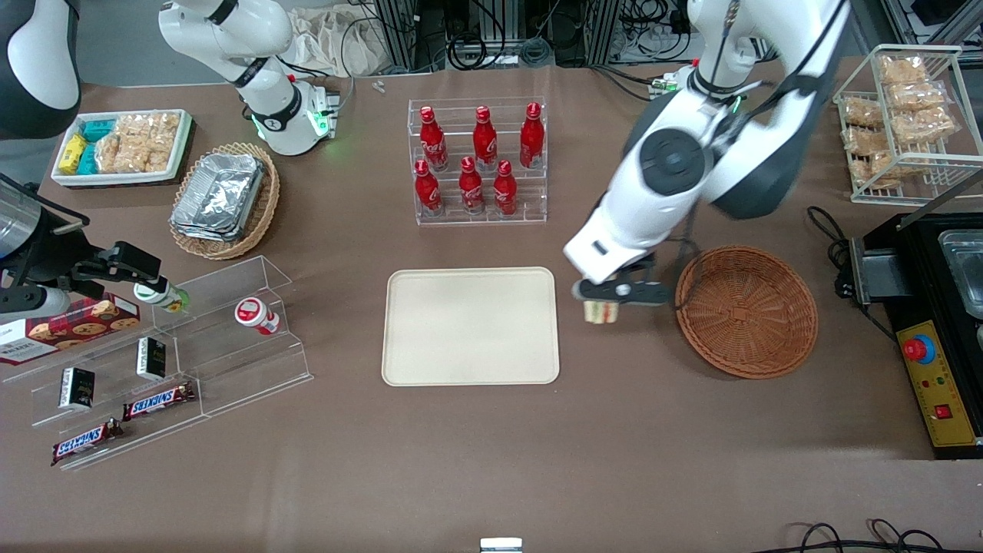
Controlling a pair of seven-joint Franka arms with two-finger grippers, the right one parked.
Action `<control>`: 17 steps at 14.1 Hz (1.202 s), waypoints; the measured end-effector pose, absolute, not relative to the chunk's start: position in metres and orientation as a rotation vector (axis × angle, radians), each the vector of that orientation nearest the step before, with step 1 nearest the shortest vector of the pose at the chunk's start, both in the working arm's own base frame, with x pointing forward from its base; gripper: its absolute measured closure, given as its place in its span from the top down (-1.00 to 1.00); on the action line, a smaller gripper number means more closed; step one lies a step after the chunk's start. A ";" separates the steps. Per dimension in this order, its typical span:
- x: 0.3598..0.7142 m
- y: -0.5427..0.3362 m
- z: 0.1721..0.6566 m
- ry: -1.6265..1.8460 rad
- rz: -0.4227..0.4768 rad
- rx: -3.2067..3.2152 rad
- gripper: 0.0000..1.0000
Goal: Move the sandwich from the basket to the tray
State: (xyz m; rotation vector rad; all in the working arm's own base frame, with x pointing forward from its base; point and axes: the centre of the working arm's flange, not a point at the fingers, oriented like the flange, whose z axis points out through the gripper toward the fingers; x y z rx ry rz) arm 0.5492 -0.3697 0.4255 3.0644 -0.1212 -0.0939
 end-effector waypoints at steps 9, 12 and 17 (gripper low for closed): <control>0.545 -0.439 0.264 -0.130 -0.105 2.999 -0.74; 0.548 -0.436 0.249 -0.132 -0.103 3.007 -0.50; 0.564 -0.420 0.279 -0.097 -0.092 3.034 0.45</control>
